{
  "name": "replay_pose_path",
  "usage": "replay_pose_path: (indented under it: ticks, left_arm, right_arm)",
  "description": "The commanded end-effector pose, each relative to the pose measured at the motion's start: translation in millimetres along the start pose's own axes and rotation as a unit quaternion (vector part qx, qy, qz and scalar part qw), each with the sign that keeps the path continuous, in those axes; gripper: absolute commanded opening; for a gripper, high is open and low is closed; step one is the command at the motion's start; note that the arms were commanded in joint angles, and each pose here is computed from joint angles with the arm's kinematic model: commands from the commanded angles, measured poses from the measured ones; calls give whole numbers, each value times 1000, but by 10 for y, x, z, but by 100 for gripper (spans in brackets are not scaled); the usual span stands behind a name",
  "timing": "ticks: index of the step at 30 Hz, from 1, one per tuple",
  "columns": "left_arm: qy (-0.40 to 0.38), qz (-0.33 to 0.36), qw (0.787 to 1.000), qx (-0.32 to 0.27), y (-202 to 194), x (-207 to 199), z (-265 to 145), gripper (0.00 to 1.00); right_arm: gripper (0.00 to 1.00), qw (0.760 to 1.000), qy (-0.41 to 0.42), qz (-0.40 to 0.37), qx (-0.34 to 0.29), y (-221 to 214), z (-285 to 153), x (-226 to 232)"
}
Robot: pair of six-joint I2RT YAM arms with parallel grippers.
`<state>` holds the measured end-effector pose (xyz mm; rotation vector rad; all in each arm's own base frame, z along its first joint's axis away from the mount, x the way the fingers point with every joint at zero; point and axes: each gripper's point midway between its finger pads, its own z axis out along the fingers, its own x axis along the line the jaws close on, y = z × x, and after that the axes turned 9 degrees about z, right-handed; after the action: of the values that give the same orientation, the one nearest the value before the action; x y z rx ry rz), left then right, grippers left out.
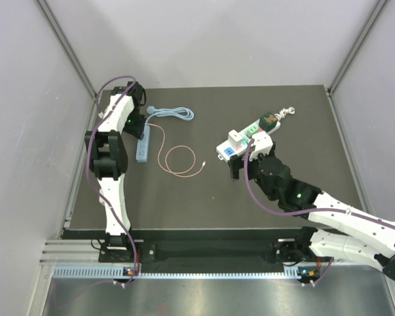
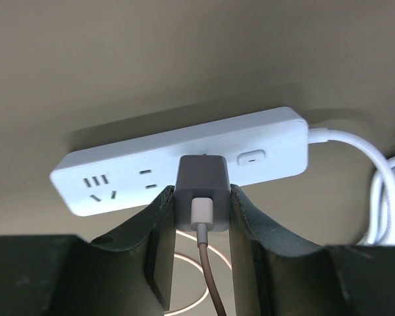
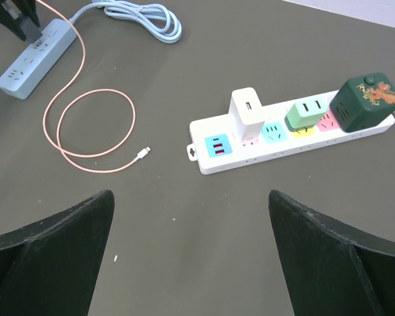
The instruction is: Insert the plug
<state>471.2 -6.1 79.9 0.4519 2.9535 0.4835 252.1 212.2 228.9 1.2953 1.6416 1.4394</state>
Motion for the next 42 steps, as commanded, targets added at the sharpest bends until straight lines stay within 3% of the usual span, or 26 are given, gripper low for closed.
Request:
replay_pose_path:
  ticks: [1, 7, 21, 42]
  left_arm:
    - [-4, -1, 1000, -13, 128, 97, -375, 0]
    - [-8, -5, 1000, -19, 176, 103, -464, 0]
    - [6, -1, 1000, -10, 56, 118, -168, 0]
    - [-9, -2, 1000, -7, 40, 28, -127, 0]
  right_arm:
    - [100, 1000, 6, 7, -27, 246, -32, 87]
    - [100, 1000, 9, 6, -22, 232, -32, 111]
    - [100, 1000, 9, -3, -21, 221, -44, 113]
    - [100, 1000, 10, -14, -10, 156, 0, 135]
